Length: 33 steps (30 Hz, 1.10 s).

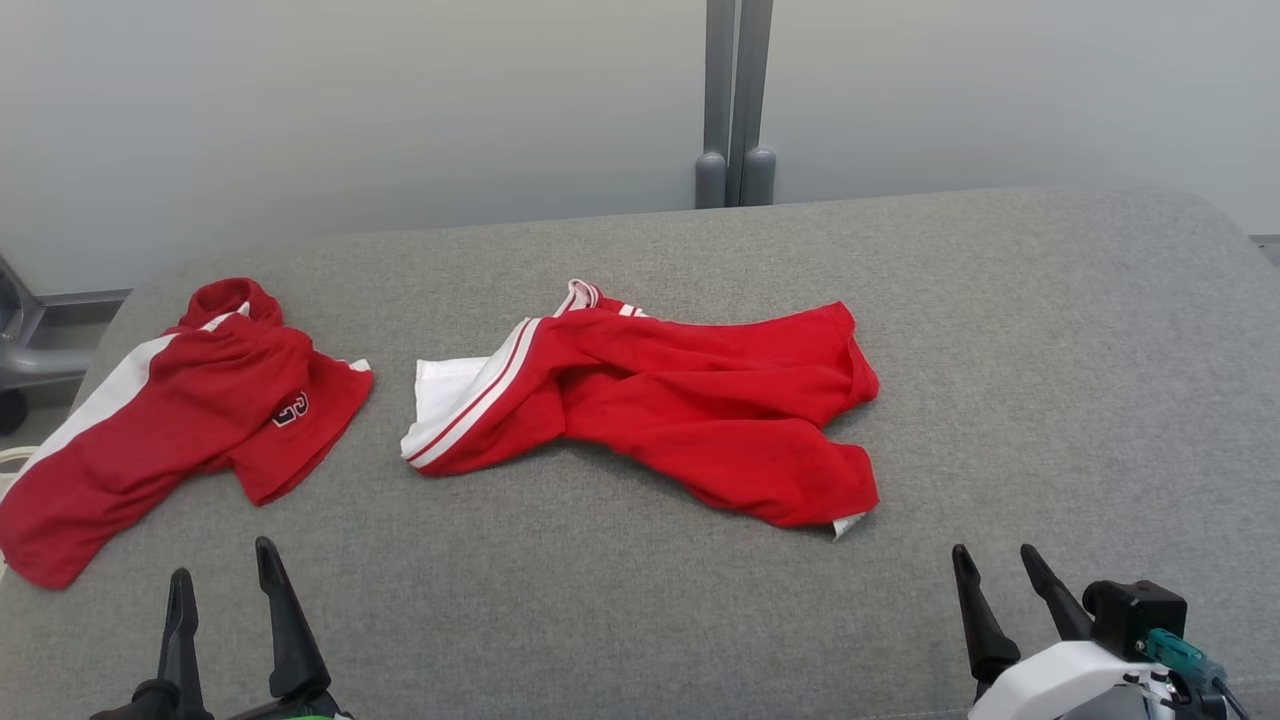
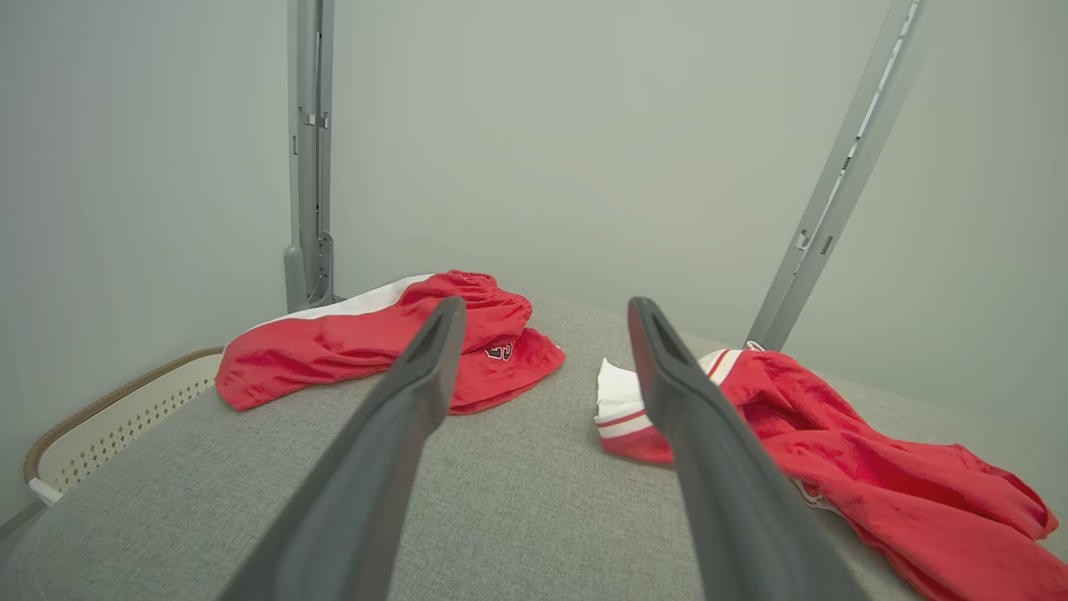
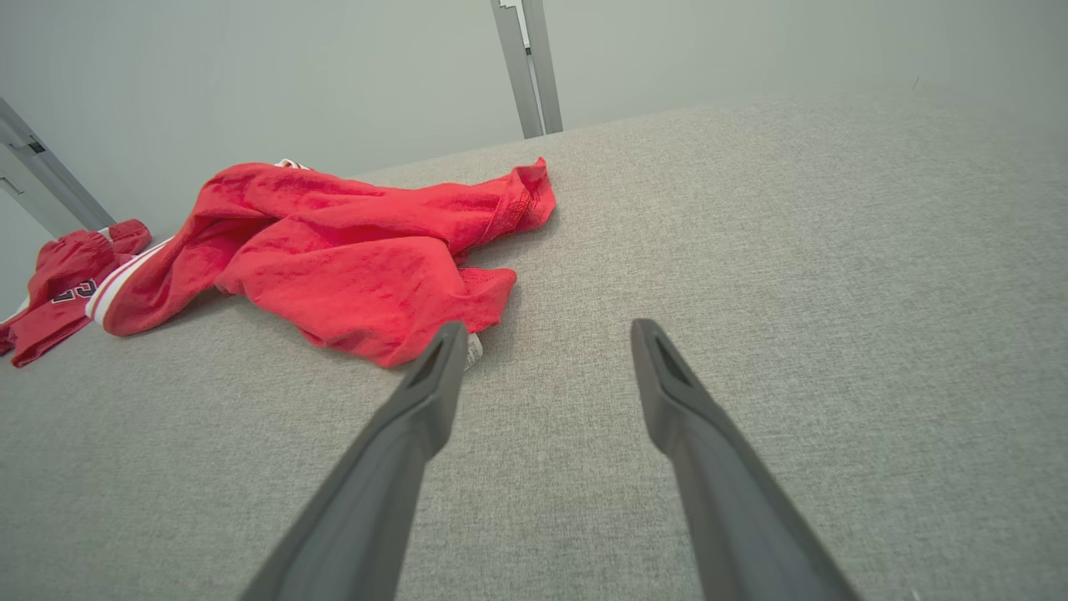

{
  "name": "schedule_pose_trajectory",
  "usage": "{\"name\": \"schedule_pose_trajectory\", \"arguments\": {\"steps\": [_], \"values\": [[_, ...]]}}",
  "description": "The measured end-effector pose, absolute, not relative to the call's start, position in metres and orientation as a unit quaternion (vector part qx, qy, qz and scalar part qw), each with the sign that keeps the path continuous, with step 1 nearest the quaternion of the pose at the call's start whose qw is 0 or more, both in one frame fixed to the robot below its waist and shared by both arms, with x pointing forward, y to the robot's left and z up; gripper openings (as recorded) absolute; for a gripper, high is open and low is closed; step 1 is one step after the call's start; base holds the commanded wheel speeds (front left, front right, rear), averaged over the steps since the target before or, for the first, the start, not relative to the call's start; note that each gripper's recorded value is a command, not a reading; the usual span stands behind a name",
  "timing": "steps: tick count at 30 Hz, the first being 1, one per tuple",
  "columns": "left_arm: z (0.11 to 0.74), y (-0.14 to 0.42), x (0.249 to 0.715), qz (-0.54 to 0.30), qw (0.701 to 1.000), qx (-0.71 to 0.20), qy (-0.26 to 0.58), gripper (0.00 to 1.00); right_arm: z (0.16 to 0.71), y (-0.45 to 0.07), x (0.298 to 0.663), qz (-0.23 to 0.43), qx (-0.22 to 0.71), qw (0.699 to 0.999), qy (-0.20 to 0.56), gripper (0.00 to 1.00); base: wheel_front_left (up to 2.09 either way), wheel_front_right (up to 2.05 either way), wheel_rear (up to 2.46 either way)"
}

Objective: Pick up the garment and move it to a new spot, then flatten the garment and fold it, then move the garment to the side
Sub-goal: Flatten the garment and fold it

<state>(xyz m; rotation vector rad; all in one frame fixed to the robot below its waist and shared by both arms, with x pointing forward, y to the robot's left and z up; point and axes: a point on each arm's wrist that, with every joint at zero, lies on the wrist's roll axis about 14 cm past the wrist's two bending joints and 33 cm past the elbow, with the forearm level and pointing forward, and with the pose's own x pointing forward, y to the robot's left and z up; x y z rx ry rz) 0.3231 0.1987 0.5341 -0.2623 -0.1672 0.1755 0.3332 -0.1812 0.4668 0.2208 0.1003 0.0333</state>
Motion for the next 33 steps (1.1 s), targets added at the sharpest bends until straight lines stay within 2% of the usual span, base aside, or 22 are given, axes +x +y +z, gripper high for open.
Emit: {"name": "schedule_pose_trajectory", "arguments": {"steps": [13, 18, 25, 28, 33], "values": [[0.523, 0.190, 0.328, 0.071, 0.989, -0.110, -0.064, 1.00, 0.467, -0.180, 0.334, 0.018, 0.109, 0.993, 0.052, 1.00, 0.00, 0.00, 0.00], [0.510, 0.182, 0.335, 0.053, 0.992, -0.107, -0.044, 1.00, 0.473, -0.173, 0.345, 0.033, 0.097, 0.993, 0.058, 1.00, 0.00, 0.00, 0.00], [0.487, 0.162, 0.379, -0.001, 0.995, -0.098, 0.028, 1.00, 0.484, -0.150, 0.386, 0.079, 0.043, 0.988, 0.124, 1.00, 0.00, 0.00, 0.00], [0.490, 0.155, 0.412, -0.020, 0.993, -0.097, 0.056, 1.00, 0.484, -0.152, 0.409, 0.079, 0.029, 0.981, 0.177, 1.00, 0.00, 0.00, 0.00], [0.487, 0.146, 0.461, -0.044, 0.989, -0.078, 0.116, 1.00, 0.501, -0.160, 0.452, 0.074, 0.012, 0.974, 0.214, 1.00, 0.00, 0.00, 0.00]]}}
